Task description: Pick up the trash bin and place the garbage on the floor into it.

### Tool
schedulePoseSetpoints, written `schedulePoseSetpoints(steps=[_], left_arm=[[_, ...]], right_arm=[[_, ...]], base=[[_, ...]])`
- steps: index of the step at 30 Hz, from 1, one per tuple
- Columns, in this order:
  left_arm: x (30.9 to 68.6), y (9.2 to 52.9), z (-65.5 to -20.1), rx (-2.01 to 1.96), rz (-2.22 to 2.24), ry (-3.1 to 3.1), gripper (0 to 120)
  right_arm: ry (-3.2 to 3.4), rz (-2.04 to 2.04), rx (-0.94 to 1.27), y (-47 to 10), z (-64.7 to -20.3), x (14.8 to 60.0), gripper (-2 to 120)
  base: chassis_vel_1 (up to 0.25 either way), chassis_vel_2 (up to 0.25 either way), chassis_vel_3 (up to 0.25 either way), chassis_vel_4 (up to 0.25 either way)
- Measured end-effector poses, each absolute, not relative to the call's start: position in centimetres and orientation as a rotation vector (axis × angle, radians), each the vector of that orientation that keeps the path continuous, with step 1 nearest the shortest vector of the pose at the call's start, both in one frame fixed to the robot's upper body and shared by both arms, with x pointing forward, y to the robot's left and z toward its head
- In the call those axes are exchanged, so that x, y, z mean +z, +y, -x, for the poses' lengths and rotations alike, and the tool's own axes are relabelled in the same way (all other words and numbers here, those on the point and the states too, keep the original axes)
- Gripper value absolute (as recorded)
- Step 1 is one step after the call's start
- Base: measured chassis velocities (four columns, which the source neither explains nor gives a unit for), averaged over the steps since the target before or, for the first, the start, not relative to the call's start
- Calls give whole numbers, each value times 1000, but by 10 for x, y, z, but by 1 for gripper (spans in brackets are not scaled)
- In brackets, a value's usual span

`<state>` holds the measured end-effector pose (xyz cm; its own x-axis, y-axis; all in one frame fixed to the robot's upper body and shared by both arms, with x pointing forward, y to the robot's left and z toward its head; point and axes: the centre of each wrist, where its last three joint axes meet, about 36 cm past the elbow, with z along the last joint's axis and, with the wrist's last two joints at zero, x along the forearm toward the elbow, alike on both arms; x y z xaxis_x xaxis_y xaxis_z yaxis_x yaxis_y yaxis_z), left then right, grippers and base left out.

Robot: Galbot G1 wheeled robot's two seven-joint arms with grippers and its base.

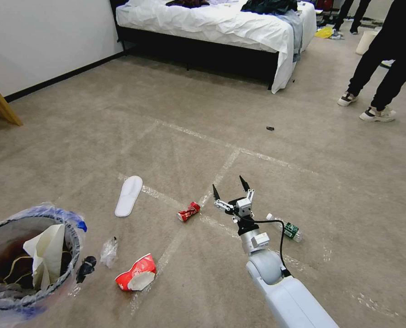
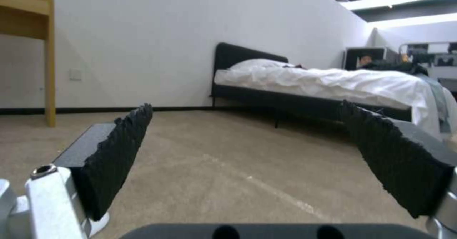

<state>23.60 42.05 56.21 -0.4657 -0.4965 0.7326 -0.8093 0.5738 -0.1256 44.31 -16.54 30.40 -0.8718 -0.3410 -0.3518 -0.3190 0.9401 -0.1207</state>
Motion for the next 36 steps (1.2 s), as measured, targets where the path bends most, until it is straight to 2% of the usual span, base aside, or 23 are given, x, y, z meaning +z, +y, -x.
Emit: schedulePoseSetpoints(steps=[6, 11, 15, 22, 27, 36], left_arm=[[564, 425, -233, 603, -1040, -2153, 0], [566, 429, -238, 584, -1039, -2164, 0], [564, 429, -241, 591, -1033, -2165, 0], [559, 429, -241, 605, -1045, -2157, 0], [557, 429, -239, 607, -1059, -2153, 0], [551, 432, -230, 604, -1111, -2127, 0]], right_arm=[[2637, 623, -169, -179, -464, 318, 100], [2454, 935, -452, -224, -505, 356, 100], [2366, 1116, -536, -228, -523, 379, 100], [2296, 1500, -467, -202, -542, 380, 100], [2262, 1617, -466, -178, -542, 377, 100], [2262, 1825, -654, -98, -540, 421, 100]], base=[[0, 0, 0, 0], [0, 0, 0, 0], [0, 0, 0, 0], [0, 0, 0, 0], [0, 0, 0, 0], [0, 0, 0, 0]])
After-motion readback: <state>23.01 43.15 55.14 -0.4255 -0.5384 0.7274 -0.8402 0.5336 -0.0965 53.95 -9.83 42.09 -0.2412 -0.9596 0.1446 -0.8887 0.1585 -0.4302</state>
